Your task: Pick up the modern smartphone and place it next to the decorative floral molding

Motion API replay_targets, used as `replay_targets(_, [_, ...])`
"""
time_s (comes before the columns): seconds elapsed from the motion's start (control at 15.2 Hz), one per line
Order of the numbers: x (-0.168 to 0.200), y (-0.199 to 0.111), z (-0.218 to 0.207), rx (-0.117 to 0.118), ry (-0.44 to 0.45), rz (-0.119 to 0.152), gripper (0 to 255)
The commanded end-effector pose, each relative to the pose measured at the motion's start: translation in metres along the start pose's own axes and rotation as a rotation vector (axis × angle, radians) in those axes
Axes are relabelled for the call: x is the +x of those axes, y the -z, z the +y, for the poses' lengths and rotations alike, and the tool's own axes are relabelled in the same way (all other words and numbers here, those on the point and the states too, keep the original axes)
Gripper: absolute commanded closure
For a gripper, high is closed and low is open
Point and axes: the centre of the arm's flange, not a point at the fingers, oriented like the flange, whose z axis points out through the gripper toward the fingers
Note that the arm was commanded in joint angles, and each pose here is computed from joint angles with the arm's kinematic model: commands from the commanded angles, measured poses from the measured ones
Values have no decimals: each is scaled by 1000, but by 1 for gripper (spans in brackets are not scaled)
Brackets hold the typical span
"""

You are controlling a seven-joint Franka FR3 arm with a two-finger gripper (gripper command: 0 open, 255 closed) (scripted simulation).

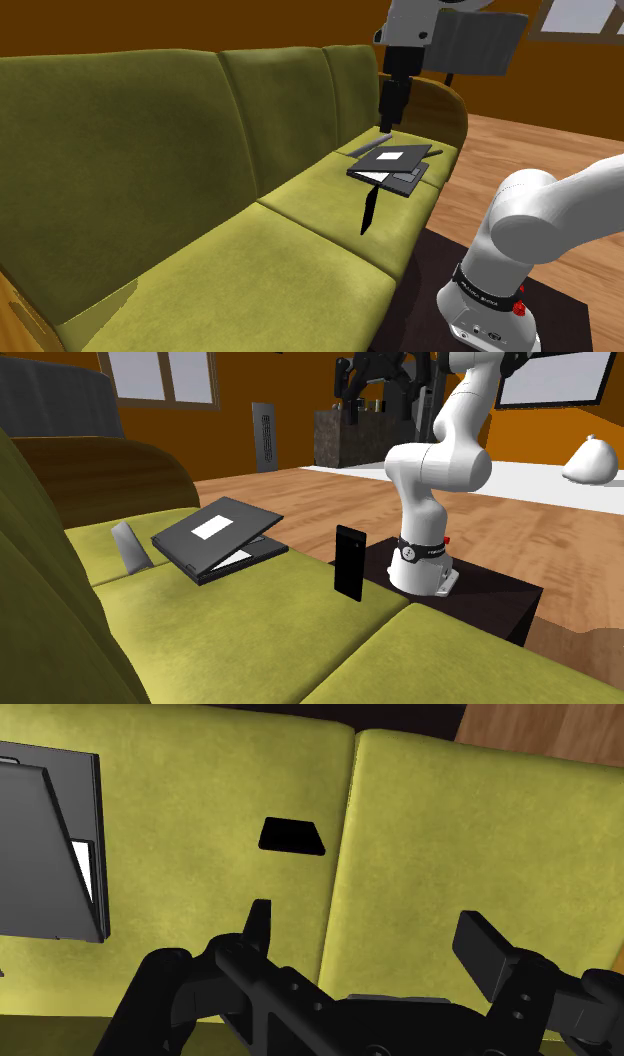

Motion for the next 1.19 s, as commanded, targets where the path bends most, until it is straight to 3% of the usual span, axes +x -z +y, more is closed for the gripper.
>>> replay_targets(0.0, [0, 0, 0, 0, 0, 0, 0])
replay_targets(0.86, [16, -166, 27, -71, 164, 46, 0])
replay_targets(1.12, [18, -193, 30, -76, 175, 49, 0])
